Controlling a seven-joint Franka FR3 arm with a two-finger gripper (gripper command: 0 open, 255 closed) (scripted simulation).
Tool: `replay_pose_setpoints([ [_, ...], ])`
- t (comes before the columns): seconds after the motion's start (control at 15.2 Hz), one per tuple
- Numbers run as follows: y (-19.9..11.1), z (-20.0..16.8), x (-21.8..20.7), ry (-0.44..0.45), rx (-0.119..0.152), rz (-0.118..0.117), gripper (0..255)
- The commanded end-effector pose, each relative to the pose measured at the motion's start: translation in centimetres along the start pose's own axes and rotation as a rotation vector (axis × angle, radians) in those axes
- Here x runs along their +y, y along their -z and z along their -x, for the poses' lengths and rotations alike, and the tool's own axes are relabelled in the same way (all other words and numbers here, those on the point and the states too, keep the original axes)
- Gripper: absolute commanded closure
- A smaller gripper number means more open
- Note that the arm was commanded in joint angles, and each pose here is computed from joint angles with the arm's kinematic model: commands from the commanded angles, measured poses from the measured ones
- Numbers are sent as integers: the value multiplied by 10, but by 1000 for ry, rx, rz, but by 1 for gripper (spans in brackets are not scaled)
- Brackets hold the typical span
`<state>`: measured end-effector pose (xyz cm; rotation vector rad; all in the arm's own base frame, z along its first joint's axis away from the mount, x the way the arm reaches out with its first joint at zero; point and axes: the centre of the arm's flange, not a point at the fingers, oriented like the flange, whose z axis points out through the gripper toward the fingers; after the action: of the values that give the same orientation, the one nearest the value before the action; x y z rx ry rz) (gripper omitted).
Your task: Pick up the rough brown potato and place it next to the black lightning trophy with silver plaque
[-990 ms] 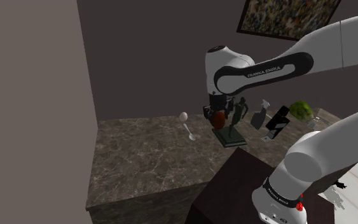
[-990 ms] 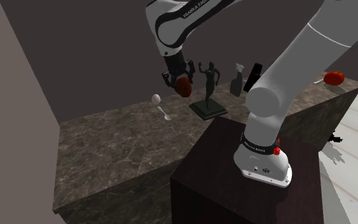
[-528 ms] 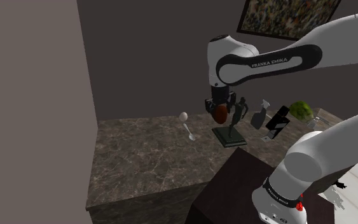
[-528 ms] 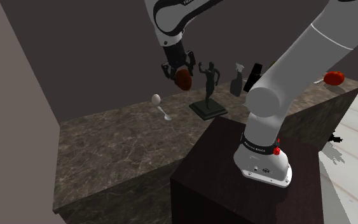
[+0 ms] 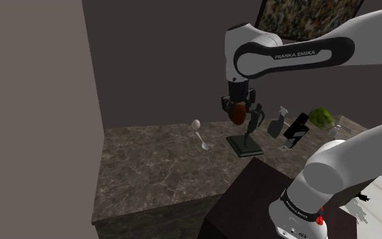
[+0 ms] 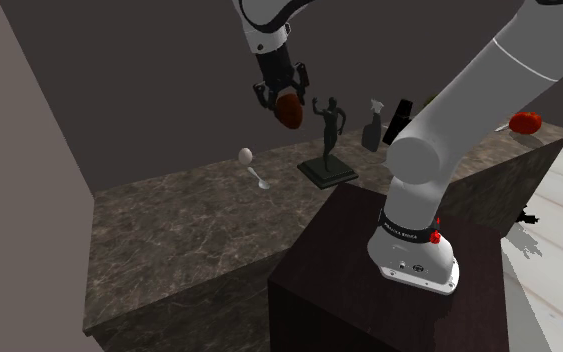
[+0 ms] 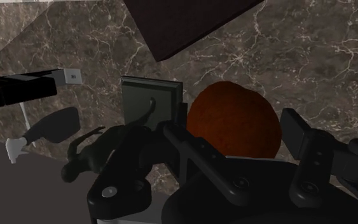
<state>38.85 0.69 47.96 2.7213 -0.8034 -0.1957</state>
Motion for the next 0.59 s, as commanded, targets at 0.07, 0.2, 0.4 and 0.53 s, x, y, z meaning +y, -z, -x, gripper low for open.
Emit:
replay_pose_setpoints([
  [0.07,15,1,4,0,0,0,255],
  [0.2,7,1,29,0,0,0,255],
  [0.4,-6,0,67,0,0,0,255],
  [0.53,-14,0,92,0,0,0,255],
])
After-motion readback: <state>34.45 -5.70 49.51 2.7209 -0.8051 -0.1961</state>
